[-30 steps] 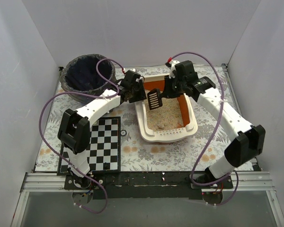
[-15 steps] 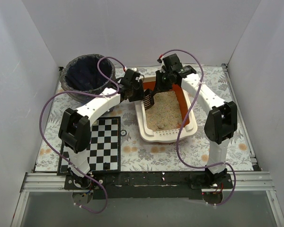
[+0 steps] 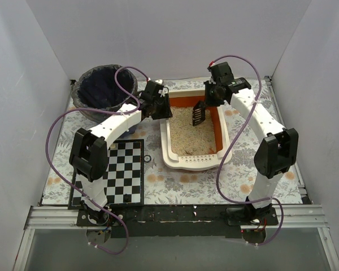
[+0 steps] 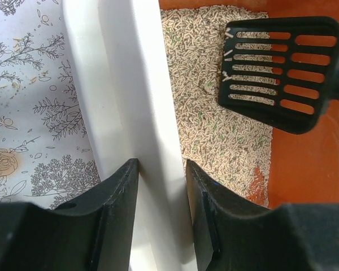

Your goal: Clean the litter box

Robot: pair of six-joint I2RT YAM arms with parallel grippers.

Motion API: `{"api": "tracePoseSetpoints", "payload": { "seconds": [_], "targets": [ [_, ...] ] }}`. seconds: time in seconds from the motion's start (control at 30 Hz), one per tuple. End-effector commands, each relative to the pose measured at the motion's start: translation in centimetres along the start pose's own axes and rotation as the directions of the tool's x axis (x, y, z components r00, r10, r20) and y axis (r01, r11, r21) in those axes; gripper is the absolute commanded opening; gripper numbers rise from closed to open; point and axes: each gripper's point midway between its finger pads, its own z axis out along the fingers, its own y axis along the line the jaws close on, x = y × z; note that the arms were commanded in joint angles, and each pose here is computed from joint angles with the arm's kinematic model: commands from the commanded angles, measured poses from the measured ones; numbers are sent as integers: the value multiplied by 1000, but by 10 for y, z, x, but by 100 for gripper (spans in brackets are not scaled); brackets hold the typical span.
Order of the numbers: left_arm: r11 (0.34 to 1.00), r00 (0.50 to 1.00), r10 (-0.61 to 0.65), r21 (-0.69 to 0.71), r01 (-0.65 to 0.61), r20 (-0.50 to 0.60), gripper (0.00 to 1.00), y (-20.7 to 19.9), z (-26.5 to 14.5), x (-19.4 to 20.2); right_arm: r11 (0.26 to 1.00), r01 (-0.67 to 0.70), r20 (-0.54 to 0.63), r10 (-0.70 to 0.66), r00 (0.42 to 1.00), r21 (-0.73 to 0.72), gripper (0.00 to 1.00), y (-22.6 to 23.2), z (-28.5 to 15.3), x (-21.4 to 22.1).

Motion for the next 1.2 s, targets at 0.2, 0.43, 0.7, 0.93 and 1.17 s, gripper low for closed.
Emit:
{"api": "tracePoseSetpoints", "payload": {
  "seconds": [0.2, 0.43, 0.7, 0.93, 1.17],
  "targets": [
    [995, 999, 27, 94, -29, 22, 32, -16, 2, -9, 950, 36, 113, -1, 994, -311, 1, 60, -26, -26],
    [992, 1000, 6, 124, -7, 8, 32, -21, 0, -4, 888, -30, 56, 62, 996, -459, 1, 98, -10, -29],
    [991, 1000, 3, 135, -5, 16, 32, -22, -4, -5, 953, -108, -48, 98, 994, -282, 1, 72, 36, -9],
    [990, 1000, -3, 141, -1, 28, 33, -22, -7, -5, 998, -58, 55, 58, 997, -3, 1, 12, -5, -2],
    [988, 999, -8, 154, 3, 33, 34, -25, -9, -6, 995, -31, 111, 41, 993, -93, 1, 16, -53, 13]
  ]
}}
